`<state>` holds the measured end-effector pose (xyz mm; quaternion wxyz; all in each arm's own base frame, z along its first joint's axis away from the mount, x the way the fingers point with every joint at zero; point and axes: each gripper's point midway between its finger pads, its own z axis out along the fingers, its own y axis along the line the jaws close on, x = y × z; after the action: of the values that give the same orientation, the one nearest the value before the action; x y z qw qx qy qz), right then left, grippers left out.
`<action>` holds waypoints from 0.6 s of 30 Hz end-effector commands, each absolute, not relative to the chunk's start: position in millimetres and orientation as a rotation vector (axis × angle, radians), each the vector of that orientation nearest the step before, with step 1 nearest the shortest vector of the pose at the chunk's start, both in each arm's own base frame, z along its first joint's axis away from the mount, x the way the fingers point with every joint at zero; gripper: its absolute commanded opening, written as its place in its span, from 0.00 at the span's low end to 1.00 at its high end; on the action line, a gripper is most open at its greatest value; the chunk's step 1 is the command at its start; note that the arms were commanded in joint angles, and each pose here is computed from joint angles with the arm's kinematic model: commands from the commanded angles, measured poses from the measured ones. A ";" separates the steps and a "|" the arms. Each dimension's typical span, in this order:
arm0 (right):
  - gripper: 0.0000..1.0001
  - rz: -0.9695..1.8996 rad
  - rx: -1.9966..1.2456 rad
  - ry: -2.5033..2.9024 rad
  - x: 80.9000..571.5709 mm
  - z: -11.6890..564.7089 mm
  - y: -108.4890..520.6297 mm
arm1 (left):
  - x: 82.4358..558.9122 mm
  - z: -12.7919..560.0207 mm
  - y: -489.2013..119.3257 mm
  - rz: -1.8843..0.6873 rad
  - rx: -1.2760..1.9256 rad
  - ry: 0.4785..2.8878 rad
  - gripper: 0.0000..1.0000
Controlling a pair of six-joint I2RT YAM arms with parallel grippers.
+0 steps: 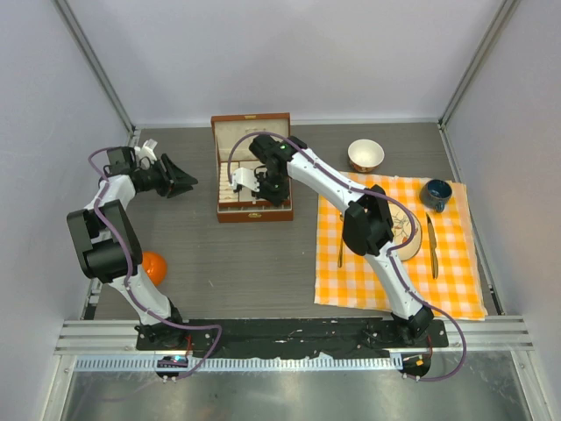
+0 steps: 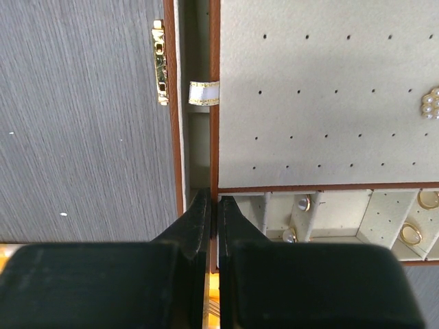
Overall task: Organize the mixed jewelry
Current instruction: Place the compartment layer in the jewelry box.
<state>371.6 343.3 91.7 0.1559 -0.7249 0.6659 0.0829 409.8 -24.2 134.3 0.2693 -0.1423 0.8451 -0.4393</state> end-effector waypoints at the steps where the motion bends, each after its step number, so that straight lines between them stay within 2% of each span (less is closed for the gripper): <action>1: 0.01 0.266 -1.995 1.887 368.9 121.3 351.4 | 415.6 147.0 -22.4 -1.206 -0.346 2.231 0.45; 18: 0.01 0.276 -2.015 1.900 359.1 115.4 350.2 | 412.9 148.3 -20.5 -1.215 -0.353 2.224 0.45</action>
<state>368.0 346.4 85.3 0.1546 -0.7169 0.6744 0.0854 409.4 -22.6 136.3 0.2705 -0.1422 0.8420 -0.4445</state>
